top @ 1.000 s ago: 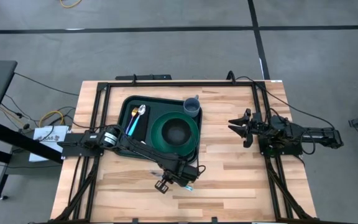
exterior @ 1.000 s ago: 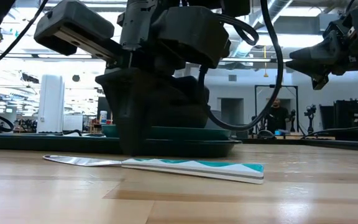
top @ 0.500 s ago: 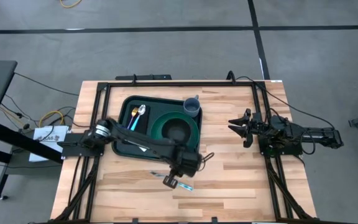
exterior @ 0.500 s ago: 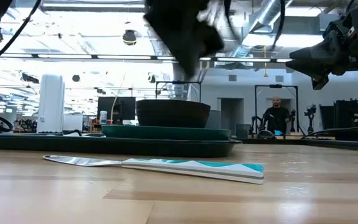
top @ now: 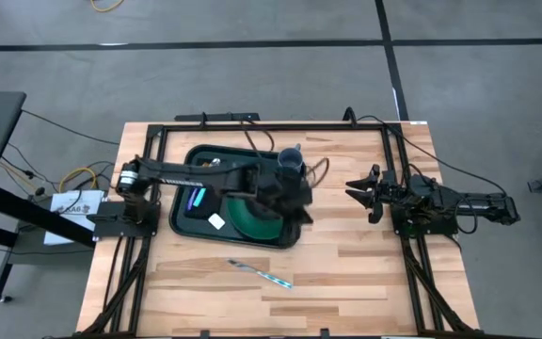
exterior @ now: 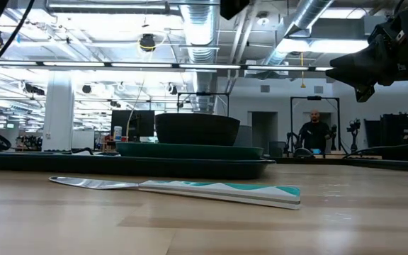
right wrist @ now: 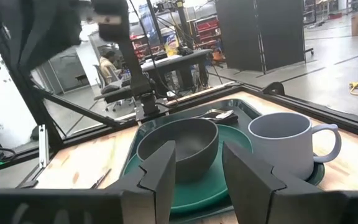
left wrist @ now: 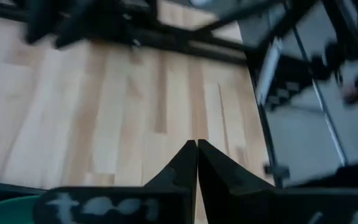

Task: Set up tray
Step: Put the blue patterned knife on the black tray on top of the napkin

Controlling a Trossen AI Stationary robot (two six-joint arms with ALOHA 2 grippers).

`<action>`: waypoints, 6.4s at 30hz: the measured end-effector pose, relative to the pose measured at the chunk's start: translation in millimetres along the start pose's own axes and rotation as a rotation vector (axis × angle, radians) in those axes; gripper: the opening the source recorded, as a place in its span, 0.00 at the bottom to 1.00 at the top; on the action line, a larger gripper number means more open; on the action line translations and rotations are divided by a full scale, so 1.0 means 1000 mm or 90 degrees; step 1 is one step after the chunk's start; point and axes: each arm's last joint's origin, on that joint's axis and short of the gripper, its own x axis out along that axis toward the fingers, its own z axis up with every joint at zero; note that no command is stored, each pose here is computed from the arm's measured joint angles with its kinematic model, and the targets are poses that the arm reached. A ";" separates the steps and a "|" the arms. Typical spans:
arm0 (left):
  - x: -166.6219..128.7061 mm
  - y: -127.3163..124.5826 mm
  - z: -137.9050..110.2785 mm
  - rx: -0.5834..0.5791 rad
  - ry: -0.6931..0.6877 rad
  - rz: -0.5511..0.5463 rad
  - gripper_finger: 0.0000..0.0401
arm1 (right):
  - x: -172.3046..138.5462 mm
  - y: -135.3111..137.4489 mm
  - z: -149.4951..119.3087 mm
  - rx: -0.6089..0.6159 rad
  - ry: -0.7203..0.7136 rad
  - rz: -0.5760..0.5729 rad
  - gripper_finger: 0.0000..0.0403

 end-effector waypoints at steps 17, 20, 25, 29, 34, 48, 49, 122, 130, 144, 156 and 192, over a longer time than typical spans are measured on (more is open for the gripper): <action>-0.025 -0.006 0.018 -0.132 -0.141 0.088 0.00 | -0.001 0.001 0.015 0.354 -0.116 -0.002 0.30; -0.038 -0.008 0.023 -0.126 -0.185 0.102 0.00 | -0.001 0.001 0.016 0.380 -0.126 0.005 0.30; -0.052 -0.009 0.014 -0.124 -0.228 0.084 0.00 | -0.002 0.002 0.020 0.410 -0.146 0.022 0.30; -0.064 -0.007 -0.002 -0.138 -0.289 0.049 0.00 | -0.003 0.004 0.025 0.423 -0.163 0.062 0.30; -0.072 0.001 -0.035 -0.163 -0.368 -0.014 0.00 | -0.003 0.011 0.038 0.421 -0.158 0.099 0.30; -0.115 0.001 -0.101 -0.125 -0.368 -0.101 0.00 | 0.113 0.078 0.120 0.246 0.209 0.001 0.25; -0.118 0.001 -0.109 -0.124 -0.359 -0.097 0.00 | 0.126 0.084 0.123 0.238 0.238 -0.009 0.24; -0.146 0.020 -0.246 -0.101 -0.218 -0.125 0.00 | 0.304 0.219 -0.086 0.040 0.862 0.019 0.37; -0.145 0.021 -0.247 -0.102 -0.212 -0.123 0.00 | 0.305 0.214 -0.099 0.022 0.871 -0.007 0.34; -0.145 0.021 -0.247 -0.110 -0.208 -0.123 0.00 | 0.307 0.205 -0.102 0.045 0.880 -0.048 0.10; -0.148 0.021 -0.248 -0.122 -0.208 -0.130 0.00 | 0.312 0.207 -0.093 0.074 0.874 -0.059 0.04; -0.207 0.032 -0.263 -0.165 -0.344 0.029 0.00 | 0.368 0.201 0.065 0.159 0.643 -0.028 0.04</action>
